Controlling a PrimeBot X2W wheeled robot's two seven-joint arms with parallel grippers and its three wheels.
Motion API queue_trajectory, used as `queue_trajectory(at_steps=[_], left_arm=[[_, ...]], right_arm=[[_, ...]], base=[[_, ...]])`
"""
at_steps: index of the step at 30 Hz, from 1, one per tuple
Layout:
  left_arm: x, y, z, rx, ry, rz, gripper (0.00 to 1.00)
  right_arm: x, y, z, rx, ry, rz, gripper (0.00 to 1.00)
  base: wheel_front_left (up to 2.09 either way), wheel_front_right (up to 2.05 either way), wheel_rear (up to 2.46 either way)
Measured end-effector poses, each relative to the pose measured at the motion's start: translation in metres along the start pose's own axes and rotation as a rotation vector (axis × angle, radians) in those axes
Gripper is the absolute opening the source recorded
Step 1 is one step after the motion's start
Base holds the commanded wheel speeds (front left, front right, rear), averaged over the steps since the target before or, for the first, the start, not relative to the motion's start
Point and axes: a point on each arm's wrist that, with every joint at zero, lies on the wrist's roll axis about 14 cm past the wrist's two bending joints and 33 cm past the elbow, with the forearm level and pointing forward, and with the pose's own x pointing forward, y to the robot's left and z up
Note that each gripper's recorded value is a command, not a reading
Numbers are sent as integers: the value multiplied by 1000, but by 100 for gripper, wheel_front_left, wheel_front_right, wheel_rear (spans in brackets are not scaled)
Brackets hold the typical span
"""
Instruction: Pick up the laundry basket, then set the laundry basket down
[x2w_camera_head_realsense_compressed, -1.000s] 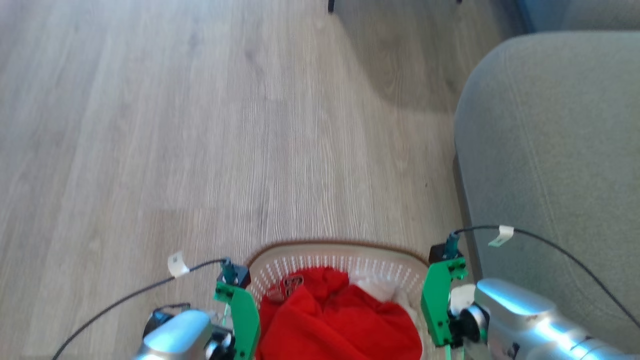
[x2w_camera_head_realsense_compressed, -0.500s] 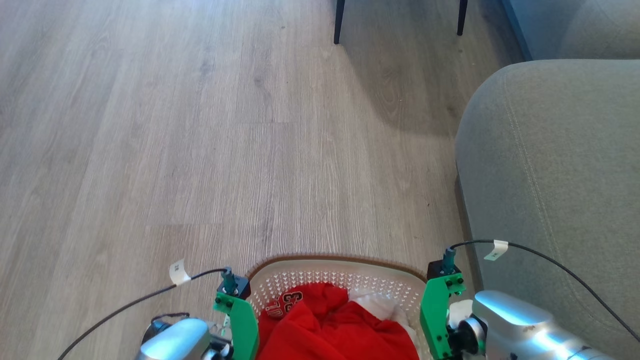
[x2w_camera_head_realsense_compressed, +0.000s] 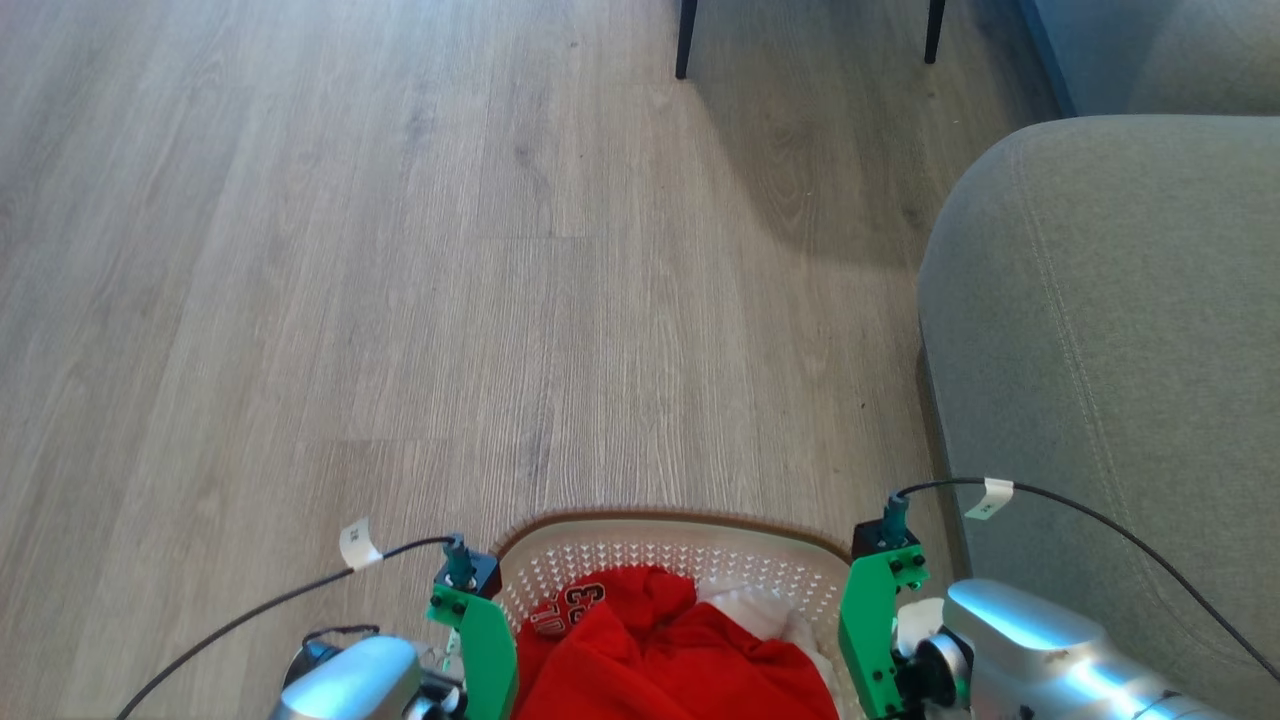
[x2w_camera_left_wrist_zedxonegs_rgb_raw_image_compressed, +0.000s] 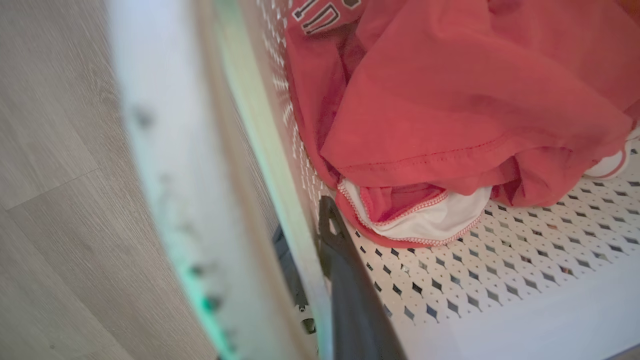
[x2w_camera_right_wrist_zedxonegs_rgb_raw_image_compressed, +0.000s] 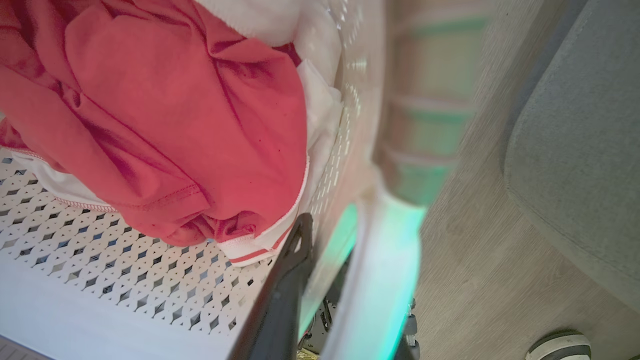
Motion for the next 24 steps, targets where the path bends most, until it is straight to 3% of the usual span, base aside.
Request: queue_trajectory(at_steps=[24], left_arm=[[0, -1, 0, 3, 14, -1, 0]], right_arm=[[-2, -2, 0, 1, -6, -4, 0]], base=[[0, 0, 0]])
